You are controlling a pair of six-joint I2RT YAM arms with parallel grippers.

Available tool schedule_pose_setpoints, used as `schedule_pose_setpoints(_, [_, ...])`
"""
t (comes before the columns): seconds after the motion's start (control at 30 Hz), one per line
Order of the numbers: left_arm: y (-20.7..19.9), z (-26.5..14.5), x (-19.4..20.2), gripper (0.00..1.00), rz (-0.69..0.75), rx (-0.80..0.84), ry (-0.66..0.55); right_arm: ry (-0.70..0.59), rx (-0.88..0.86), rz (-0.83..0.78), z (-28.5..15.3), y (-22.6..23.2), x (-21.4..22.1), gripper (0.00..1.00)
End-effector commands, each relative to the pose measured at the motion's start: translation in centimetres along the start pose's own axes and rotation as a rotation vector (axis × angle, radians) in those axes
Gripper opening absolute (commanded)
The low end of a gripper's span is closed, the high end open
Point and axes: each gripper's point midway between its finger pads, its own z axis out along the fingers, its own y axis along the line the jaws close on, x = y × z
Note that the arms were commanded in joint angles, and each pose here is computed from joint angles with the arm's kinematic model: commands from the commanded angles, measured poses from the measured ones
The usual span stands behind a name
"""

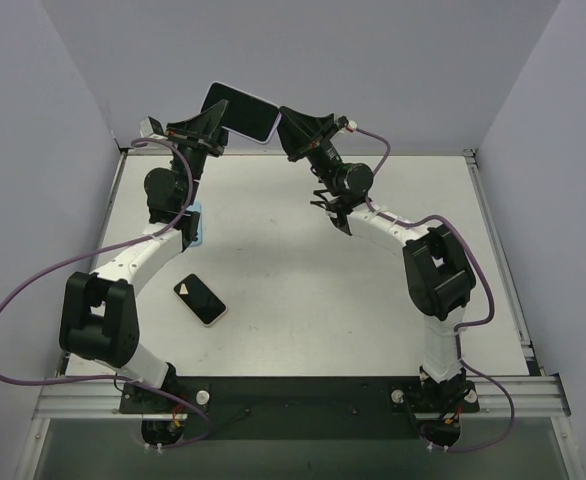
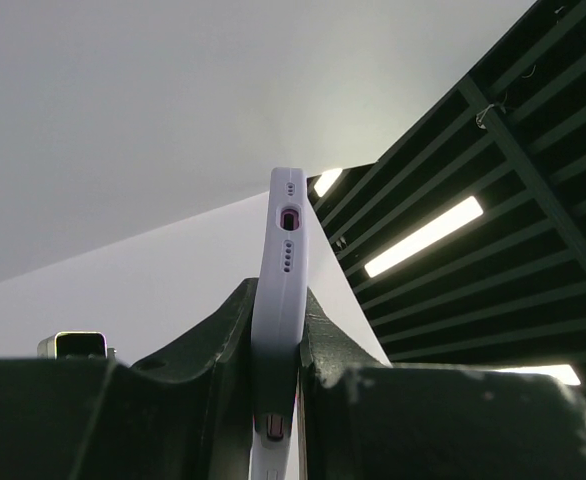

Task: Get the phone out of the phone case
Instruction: Remove the phone case from the phone.

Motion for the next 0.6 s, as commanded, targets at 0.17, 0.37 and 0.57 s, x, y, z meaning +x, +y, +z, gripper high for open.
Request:
schedule_pose_setpoints(0.17, [-22.7, -8.4, 12.6, 0.0, -0.102, 0.75, 0.499, 0.105, 0.12, 0.304, -2.6, -5.2, 3.2, 0.0])
schedule_pose_setpoints(0.37, [-24.6, -8.7, 13.5, 0.0, -0.115, 0.787, 0.513, 0.102, 0.214, 0.272, -3.5, -8.2, 2.8, 0.0])
schedule_pose_setpoints(0.57, [-25.7, -8.9, 13.6, 0.0, -0.116, 0.802, 0.512, 0.076, 0.222, 0.305, -4.2, -9.3, 2.3, 0.0])
